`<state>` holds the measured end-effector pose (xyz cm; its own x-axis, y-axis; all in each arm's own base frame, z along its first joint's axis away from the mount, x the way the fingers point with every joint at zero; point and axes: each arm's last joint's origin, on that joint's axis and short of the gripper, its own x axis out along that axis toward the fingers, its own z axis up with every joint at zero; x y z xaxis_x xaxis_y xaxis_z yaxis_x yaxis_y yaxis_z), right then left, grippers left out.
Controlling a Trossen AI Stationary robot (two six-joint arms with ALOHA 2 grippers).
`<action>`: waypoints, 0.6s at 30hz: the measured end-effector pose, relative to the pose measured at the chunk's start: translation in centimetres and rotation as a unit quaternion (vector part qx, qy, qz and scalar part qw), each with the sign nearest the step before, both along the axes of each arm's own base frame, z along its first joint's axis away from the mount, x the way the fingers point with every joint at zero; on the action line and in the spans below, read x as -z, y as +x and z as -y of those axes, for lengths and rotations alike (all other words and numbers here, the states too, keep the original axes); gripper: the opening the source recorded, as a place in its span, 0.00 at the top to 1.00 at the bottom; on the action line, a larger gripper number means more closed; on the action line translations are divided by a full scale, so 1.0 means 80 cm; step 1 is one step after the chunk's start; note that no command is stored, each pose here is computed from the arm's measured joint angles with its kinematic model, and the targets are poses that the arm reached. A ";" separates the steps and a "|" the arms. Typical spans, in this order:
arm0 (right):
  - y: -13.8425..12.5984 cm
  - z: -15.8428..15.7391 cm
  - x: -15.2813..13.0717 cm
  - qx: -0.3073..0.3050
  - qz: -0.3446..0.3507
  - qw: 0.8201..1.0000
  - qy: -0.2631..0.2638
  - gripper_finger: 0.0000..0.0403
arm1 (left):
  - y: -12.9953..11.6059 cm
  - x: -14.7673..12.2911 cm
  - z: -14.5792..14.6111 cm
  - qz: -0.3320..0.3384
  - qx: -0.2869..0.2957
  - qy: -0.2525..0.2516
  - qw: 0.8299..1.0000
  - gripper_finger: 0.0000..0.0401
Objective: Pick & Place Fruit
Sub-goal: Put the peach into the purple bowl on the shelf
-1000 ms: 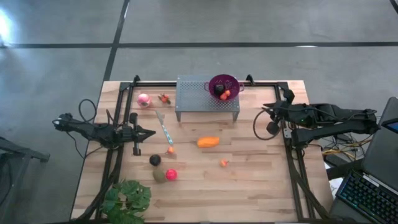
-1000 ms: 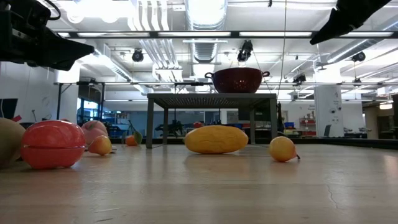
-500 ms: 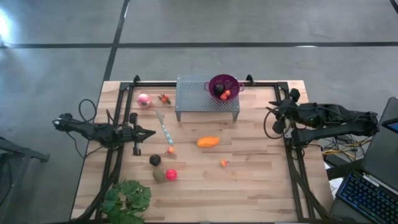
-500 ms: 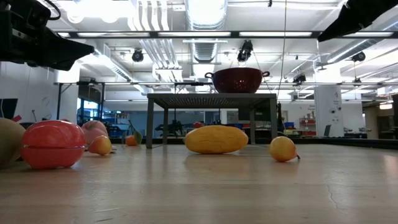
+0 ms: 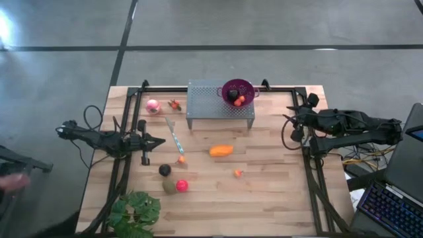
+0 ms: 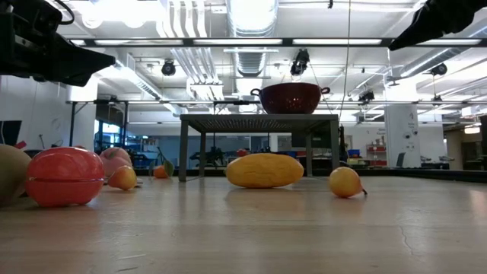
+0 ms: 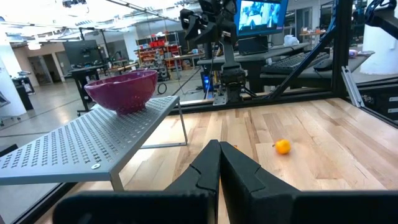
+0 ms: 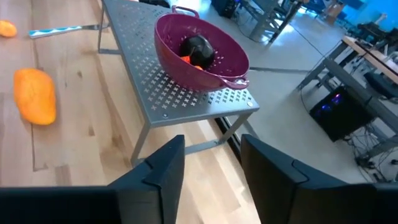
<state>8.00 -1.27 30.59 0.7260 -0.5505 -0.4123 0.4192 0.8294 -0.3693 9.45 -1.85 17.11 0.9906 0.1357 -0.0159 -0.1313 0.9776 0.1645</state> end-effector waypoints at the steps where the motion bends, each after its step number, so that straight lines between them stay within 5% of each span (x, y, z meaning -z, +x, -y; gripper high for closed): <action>1: 0.000 0.000 0.000 0.000 0.000 1.000 0.000 0.61 | 0.000 0.000 0.000 0.000 0.000 0.000 1.000 0.97; 18: 0.000 0.000 0.000 0.000 0.001 1.000 0.000 0.51 | 0.000 0.000 0.000 0.000 0.000 0.000 1.000 0.97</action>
<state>8.00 -1.27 30.60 0.7267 -0.5501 -0.4114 0.4195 0.8296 -0.3684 9.45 -1.85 17.11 0.9906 0.1358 -0.0157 -0.1314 0.9777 0.1641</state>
